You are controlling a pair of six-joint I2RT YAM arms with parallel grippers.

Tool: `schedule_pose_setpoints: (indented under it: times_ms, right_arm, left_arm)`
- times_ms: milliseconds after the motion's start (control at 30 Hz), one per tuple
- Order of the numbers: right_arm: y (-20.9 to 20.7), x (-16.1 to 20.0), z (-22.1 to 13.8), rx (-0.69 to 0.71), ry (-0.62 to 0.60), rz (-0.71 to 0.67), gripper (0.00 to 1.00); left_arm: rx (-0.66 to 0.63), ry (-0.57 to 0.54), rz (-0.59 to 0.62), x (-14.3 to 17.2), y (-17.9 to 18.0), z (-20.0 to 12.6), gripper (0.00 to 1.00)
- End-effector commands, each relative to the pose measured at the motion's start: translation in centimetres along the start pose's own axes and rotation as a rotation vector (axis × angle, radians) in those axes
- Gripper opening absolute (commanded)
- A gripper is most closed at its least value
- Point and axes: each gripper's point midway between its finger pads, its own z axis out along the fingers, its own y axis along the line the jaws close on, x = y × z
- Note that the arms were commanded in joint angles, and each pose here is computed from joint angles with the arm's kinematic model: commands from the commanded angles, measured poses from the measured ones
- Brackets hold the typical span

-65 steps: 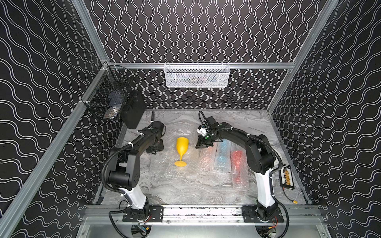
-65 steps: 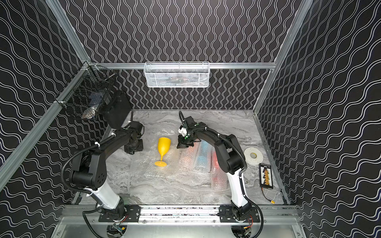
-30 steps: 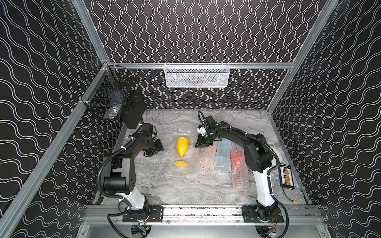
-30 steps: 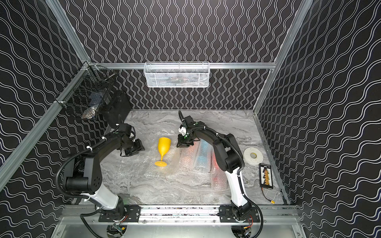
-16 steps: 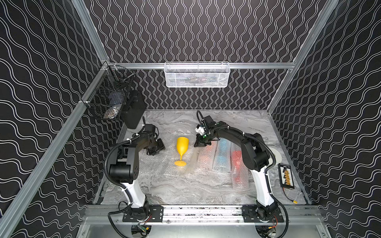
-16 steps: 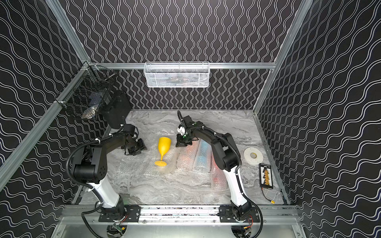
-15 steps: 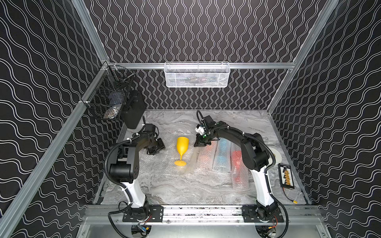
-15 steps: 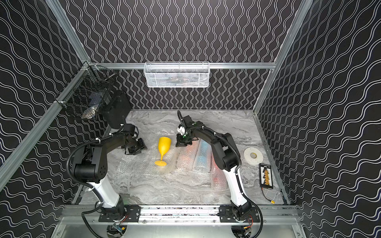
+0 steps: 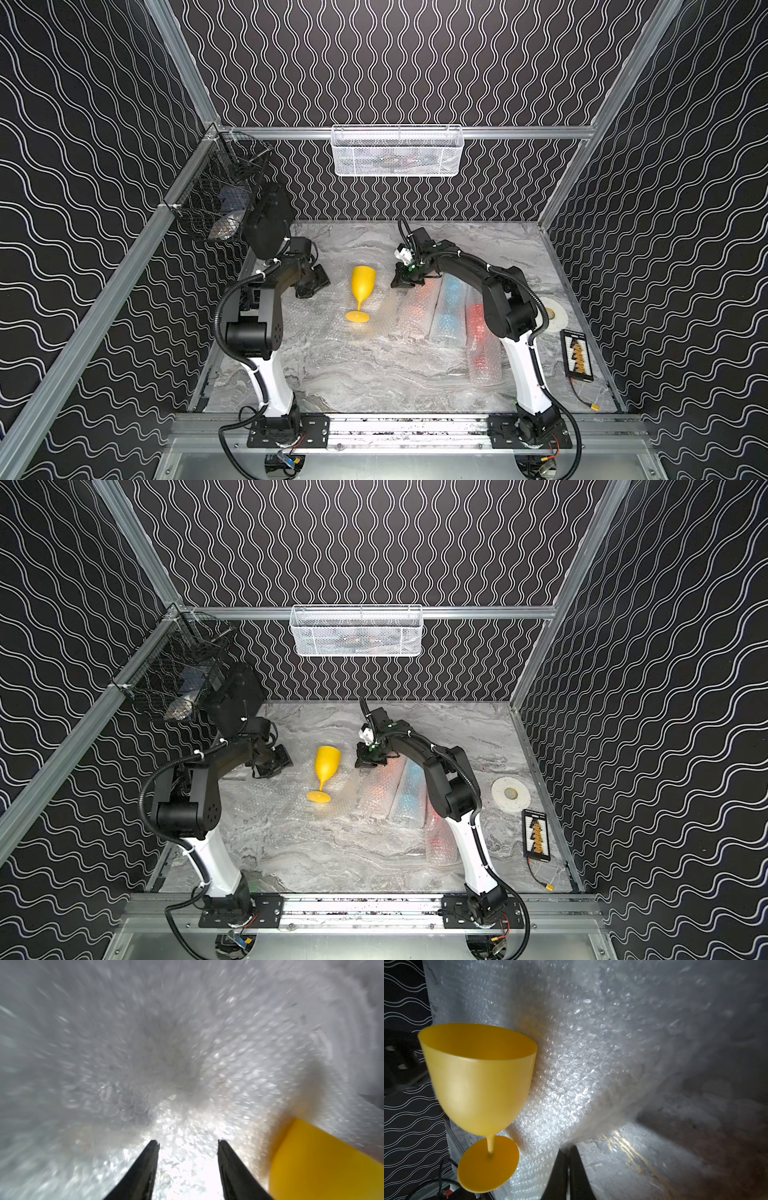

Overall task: Unpack wine glasses from bubble wrap
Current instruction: Unwrap the bubble wrap at the center of the board, then move the bubble wrap to the corner of the board.

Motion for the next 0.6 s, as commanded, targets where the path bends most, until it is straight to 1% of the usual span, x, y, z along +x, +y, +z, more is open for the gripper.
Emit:
schedule_pose_setpoints:
  times_ms: [0, 100, 167, 267, 333, 467, 567]
  right_arm:
    - [-0.1, -0.1, 0.1, 0.001, -0.004, 0.009, 0.07]
    - [0.1, -0.2, 0.2, -0.009, -0.005, 0.014, 0.07]
    - [0.2, -0.2, 0.2, -0.014, -0.006, 0.013, 0.07]
    - [0.3, -0.2, 0.1, -0.018, -0.008, 0.01, 0.07]
    - [0.4, -0.2, 0.1, -0.022, -0.005, 0.009, 0.07]
    - [0.7, -0.5, -0.1, -0.032, -0.012, 0.006, 0.07]
    - [1.0, -0.7, -0.1, -0.037, -0.013, 0.005, 0.07]
  left_arm:
    - [-0.077, -0.066, 0.055, -1.8, 1.0, -3.0, 0.52]
    - [-0.145, -0.061, 0.049, -2.8, 3.1, -3.9, 0.52]
    - [-0.188, -0.025, 0.037, -3.0, 4.9, -4.0, 0.52]
    - [-0.226, 0.017, 0.03, -3.4, 7.3, -4.0, 0.52]
    - [-0.24, 0.02, 0.02, -3.7, 8.7, -4.1, 0.53]
    - [-0.238, 0.058, 0.035, -4.2, 9.7, -3.2, 0.52]
    - [-0.253, 0.101, 0.046, -4.0, 10.2, -1.8, 0.52]
